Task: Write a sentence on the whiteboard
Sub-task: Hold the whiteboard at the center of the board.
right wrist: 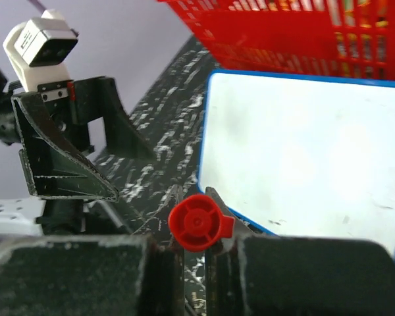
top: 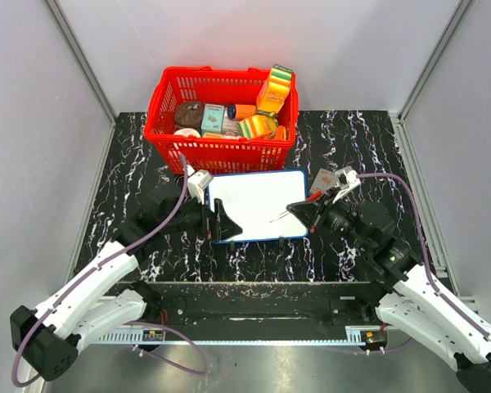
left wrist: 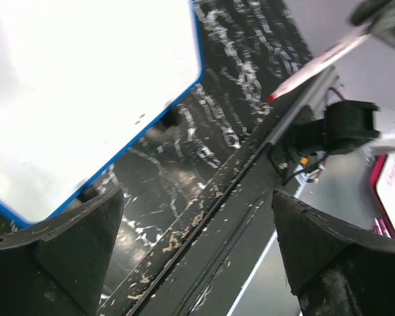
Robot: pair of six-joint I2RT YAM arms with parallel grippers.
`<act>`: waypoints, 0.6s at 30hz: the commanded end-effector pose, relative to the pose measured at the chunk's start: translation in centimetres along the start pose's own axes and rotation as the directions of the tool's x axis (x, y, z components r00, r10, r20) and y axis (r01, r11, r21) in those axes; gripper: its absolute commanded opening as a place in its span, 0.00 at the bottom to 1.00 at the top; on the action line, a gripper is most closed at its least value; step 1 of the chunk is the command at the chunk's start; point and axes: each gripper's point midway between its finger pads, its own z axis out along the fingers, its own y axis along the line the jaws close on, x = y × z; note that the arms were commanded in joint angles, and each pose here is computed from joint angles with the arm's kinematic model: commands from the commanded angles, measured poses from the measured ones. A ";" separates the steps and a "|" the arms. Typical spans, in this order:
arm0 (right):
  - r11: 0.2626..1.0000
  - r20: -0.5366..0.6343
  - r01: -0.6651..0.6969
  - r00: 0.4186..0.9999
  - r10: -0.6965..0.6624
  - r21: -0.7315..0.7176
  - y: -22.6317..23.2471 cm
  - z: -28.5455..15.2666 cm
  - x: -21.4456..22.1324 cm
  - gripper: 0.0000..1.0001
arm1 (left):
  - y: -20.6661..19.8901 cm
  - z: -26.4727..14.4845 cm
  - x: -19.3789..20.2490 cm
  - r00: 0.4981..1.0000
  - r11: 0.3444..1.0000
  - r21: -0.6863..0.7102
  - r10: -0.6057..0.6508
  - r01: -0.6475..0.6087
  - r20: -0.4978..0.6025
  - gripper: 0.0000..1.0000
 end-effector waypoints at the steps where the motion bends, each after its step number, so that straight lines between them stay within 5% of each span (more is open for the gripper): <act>1: 0.982 0.027 0.078 0.996 -0.084 0.172 -3.0 -0.5 -1.1 0.00 | 3.7 0.3 0.3 0.995 0.990 -0.099 -0.093 0.097 0.045 0.99; 18: 0.953 0.070 0.092 0.991 -0.117 0.288 -4.9 -2.2 -1.8 0.00 | 12.3 -0.3 0.2 0.941 0.941 -0.170 -0.251 0.292 0.229 0.99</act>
